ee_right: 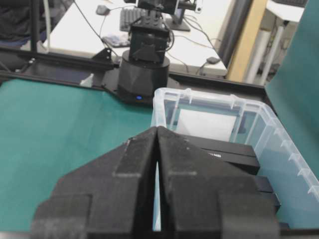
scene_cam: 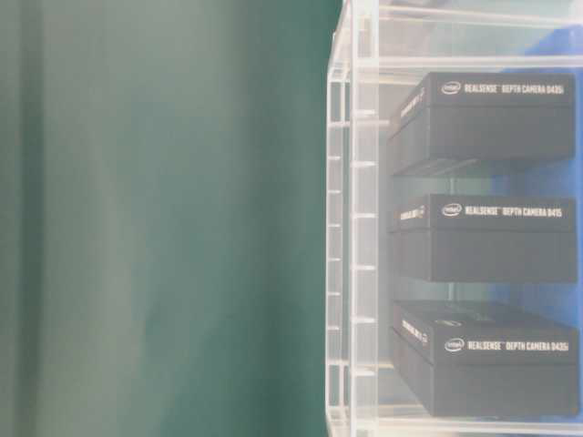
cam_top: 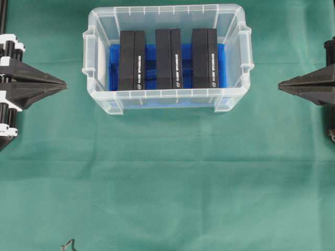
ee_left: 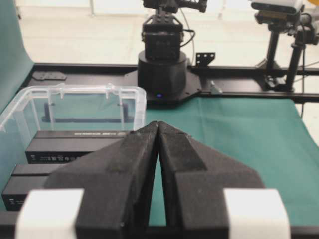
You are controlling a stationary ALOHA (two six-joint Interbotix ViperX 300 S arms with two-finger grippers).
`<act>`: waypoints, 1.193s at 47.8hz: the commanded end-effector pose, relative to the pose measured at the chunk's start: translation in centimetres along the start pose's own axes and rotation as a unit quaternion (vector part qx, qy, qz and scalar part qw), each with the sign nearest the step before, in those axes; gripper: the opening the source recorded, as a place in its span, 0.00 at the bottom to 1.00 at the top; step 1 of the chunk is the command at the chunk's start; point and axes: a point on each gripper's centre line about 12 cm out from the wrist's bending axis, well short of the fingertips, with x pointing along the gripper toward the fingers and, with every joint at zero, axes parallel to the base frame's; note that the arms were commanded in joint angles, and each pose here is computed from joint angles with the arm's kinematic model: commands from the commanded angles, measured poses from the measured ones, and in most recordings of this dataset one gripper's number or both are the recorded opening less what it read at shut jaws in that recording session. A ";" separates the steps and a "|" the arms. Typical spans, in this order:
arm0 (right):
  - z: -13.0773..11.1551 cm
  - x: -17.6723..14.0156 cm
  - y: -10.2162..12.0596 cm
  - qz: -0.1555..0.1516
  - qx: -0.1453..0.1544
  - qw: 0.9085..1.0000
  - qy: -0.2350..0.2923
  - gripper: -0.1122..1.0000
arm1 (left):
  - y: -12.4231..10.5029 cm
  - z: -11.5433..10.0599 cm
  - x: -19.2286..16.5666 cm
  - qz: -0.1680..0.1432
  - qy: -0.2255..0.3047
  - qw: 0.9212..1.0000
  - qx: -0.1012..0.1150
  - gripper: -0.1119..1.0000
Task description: Take the box out of the case with both arms.
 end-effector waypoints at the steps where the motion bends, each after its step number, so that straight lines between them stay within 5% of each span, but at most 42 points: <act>1: 0.8 0.2 0.0 -0.001 0.001 1.000 -0.011 0.11 | -0.1 0.6 0.3 -0.004 -0.002 1.000 0.019 0.10; 24: 3.3 1.0 0.0 -0.001 0.023 1.000 0.018 0.11 | -0.1 2.7 0.2 -0.003 -0.002 1.000 0.012 0.10; 33: 7.7 1.5 -0.1 -0.004 0.063 0.998 0.030 0.11 | 0.0 7.1 0.5 -0.001 -0.024 1.000 0.000 0.10; 49: 15.8 2.5 -0.1 -0.004 0.068 0.997 0.033 0.11 | 0.1 14.9 0.9 0.003 -0.008 1.000 -0.003 0.10; 57: 17.5 3.3 -0.2 -0.005 0.068 0.997 0.045 0.11 | 0.1 16.5 1.3 0.005 0.019 1.000 -0.011 0.10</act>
